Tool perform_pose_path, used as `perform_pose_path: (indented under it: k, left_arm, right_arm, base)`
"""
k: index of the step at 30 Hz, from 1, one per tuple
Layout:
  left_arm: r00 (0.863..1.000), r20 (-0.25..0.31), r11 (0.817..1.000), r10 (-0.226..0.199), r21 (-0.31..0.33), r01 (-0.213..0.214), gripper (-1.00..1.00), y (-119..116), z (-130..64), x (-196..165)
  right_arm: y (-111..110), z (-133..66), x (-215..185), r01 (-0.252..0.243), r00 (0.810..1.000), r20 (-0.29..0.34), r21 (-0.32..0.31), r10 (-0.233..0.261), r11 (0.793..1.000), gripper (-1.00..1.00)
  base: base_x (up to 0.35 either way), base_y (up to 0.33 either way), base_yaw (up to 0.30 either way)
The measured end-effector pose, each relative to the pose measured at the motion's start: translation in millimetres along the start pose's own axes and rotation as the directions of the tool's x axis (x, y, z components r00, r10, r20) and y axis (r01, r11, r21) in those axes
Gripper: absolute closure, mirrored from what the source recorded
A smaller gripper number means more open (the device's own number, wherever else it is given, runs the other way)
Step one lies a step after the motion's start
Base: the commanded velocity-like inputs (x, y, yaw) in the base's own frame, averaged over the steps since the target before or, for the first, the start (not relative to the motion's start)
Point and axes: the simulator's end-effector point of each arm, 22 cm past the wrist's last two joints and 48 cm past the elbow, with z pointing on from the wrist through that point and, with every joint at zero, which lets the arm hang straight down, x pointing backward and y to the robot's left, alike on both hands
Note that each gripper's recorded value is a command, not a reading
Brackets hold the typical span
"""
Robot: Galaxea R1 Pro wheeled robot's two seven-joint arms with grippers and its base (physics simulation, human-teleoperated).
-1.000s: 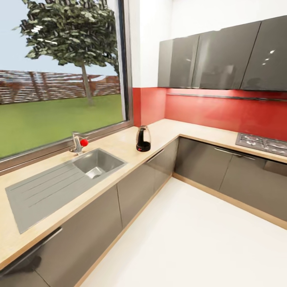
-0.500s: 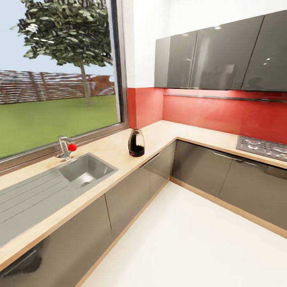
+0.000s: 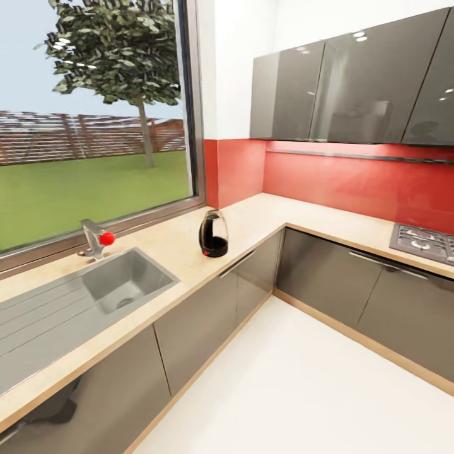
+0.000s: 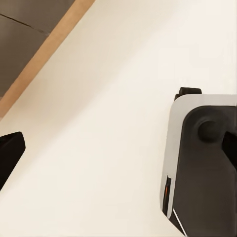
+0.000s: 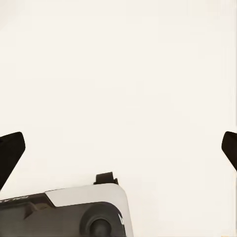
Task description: Set up a coffee station on the kitchen countertop: keep the coffee maker on the countertop, move the bottle of coffee from the kitchen shelf to the counter next to the coffee maker, place a paper coffee filter on top of the coffee maker, put the saucer next to the coffee maker with the coffee cup on the saucer, and place the electric kettle next to the coffee maker.
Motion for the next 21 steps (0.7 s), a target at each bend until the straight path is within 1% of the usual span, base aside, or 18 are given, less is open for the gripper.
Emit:
perform_pose_path:
  k: [4,7,10,11,12,14,16,18,19,21]
  left_arm:
    - [1.0,-0.014,1.0,0.0,0.006,0.0,-1.0,-5.7,-0.8,5.0]
    - [0.999,-0.052,1.0,0.008,0.005,-0.008,-1.0,-4.2,-4.5,28.5]
    - [0.995,-0.096,1.0,0.023,-0.003,-0.024,-1.0,5.1,-11.2,62.2]
    - [0.993,-0.111,1.0,0.028,-0.004,-0.028,-1.0,7.7,-13.9,73.8]
    - [0.988,-0.148,0.999,0.04,-0.005,-0.041,-1.0,12.7,-21.5,102.1]
    - [0.984,-0.171,0.999,0.05,-0.005,-0.052,-1.0,16.1,-26.8,120.0]
    - [0.98,-0.189,0.997,0.069,-0.002,-0.071,-1.0,21.2,-31.0,133.4]
    - [0.971,-0.208,0.993,0.116,0.008,-0.117,-1.0,29.6,-34.2,144.3]
    - [0.968,-0.214,0.992,0.129,0.011,-0.13,-1.0,32.0,-34.7,146.4]
    - [0.956,-0.24,0.986,0.166,0.032,-0.164,-1.0,37.2,-36.7,154.5]
  right_arm:
    - [-0.1,0.0,0.0,0.0,1.0,0.0,0.0,0.0,1.0,-1.0]
    - [-0.1,0.1,0.0,0.0,1.0,0.0,0.0,0.0,1.0,-1.0]
    - [0.0,0.2,0.0,0.0,1.0,-0.001,0.0,0.0,1.0,-1.0]
    - [0.4,0.2,0.1,0.0,1.0,-0.001,0.0,0.0,1.0,-1.0]
    - [0.9,0.2,0.2,0.0,1.0,-0.001,-0.001,0.0,1.0,-1.0]
    - [1.0,0.2,0.2,-0.001,1.0,-0.001,-0.001,0.001,1.0,-1.0]
    - [1.5,0.2,0.2,-0.001,1.0,-0.001,-0.002,0.001,1.0,-1.0]
    - [1.9,0.2,0.3,-0.001,1.0,-0.001,-0.002,0.001,1.0,-1.0]
    - [1.8,0.2,0.2,-0.001,1.0,-0.001,-0.002,0.001,1.0,-1.0]
    - [1.9,0.2,0.3,-0.001,1.0,-0.001,-0.002,0.001,1.0,-1.0]
  base:
    - [0.275,-0.194,0.001]
    - [0.152,-0.075,0.0]
    - [0.035,-0.016,0.002]
    - [0.007,-0.003,0.126]
    - [0.006,-0.003,0.154]
    - [0.003,-0.001,0.212]
    - [0.001,-0.001,0.247]
    - [0.001,0.0,0.261]
    - [0.0,0.0,0.267]
    - [0.0,0.0,0.27]
